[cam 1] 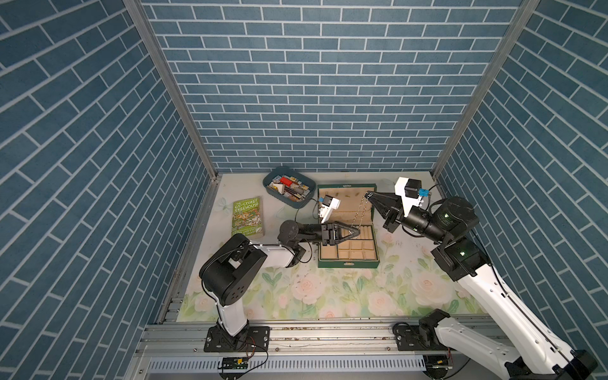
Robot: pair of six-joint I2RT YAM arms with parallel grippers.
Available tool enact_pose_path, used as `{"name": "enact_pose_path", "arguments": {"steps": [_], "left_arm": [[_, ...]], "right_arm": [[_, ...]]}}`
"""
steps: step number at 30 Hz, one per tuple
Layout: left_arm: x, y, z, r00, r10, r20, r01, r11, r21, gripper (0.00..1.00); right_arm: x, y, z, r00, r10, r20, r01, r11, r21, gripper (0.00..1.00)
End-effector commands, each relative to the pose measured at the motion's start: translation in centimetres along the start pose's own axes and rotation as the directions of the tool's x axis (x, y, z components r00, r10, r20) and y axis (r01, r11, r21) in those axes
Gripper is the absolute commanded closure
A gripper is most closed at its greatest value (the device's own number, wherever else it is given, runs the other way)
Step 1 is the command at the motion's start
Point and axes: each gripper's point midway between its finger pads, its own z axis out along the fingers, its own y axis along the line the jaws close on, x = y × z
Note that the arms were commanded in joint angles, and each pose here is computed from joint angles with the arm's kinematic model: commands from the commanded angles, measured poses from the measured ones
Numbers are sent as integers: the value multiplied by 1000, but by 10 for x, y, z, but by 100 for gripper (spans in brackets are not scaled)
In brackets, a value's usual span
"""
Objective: Put jewelry chain into jewelry box
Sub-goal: Hang the necklace on the jewelry box clasp.
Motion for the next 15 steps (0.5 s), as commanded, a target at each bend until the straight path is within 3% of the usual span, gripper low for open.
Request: {"name": "enact_pose_path", "arguments": {"steps": [1,15], "left_arm": [[-5,-52,-6,970,238,48,-242,960,143,67],[-3,-49,-8,971,236,45,-240,961,134,74]], "right_arm": [[-9,-2,-5,998,-56,32,55,998,27,100],[-9,-8,-8,997,-67,38,65,996,60,100]]}}
